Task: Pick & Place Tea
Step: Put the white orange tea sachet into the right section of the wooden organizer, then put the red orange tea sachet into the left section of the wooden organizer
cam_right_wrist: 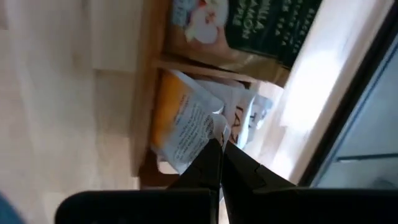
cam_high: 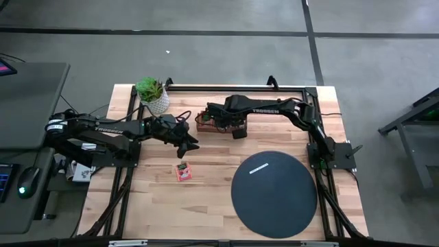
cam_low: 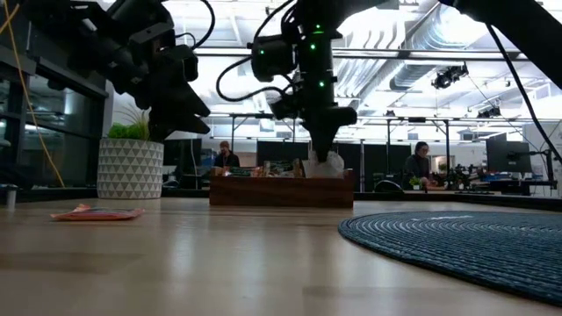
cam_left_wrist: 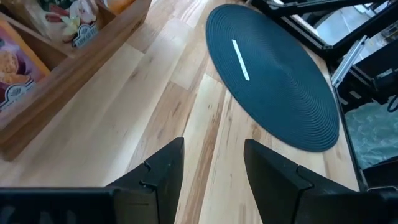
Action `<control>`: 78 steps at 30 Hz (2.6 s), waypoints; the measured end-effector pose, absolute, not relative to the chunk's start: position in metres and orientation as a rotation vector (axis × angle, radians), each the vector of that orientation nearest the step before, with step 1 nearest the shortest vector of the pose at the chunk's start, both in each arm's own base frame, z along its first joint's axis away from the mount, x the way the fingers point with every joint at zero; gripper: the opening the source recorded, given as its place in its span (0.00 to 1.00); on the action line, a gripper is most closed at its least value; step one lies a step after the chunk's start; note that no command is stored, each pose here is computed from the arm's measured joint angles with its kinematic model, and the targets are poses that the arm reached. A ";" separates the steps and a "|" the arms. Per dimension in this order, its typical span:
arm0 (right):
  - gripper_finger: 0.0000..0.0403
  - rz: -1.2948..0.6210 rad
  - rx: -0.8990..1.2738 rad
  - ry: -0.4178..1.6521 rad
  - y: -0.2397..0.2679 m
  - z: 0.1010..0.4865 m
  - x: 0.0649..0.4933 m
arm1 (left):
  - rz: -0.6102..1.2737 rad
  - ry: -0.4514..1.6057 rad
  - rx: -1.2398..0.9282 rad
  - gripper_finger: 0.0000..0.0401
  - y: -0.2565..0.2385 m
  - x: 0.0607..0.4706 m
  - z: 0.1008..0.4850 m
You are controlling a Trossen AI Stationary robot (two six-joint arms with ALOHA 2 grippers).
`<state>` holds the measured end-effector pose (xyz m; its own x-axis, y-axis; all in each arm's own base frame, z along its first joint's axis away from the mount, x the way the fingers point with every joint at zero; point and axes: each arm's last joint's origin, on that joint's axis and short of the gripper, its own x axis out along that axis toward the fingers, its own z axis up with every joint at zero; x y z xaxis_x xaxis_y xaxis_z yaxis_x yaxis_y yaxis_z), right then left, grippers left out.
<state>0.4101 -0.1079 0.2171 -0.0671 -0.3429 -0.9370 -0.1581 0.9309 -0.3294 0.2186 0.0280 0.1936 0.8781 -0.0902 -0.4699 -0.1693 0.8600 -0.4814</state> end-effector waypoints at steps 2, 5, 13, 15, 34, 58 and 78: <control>0.00 -0.169 -0.419 1.666 -0.108 0.213 0.408 | 0.045 0.509 -0.540 0.41 0.028 0.218 0.193; 0.00 -0.154 -0.439 1.696 -0.108 0.206 0.405 | 0.049 0.520 -0.541 0.41 0.028 0.218 0.192; 0.00 -0.182 -0.510 1.735 -0.103 0.192 0.402 | 0.049 0.522 -0.540 0.41 0.028 0.218 0.192; 0.00 -0.177 -0.502 1.731 -0.101 0.191 0.403 | 0.049 0.522 -0.540 0.41 0.028 0.218 0.192; 0.14 -0.213 -0.460 1.642 -0.101 0.212 0.413 | 0.050 0.527 -0.541 0.41 0.028 0.218 0.192; 0.47 -0.167 0.013 1.229 -0.063 0.286 0.444 | 0.040 0.931 -0.597 0.41 -0.019 0.195 0.167; 0.47 -0.105 0.146 1.063 -0.003 0.211 0.468 | 0.602 0.760 -1.136 0.41 -0.103 0.172 0.147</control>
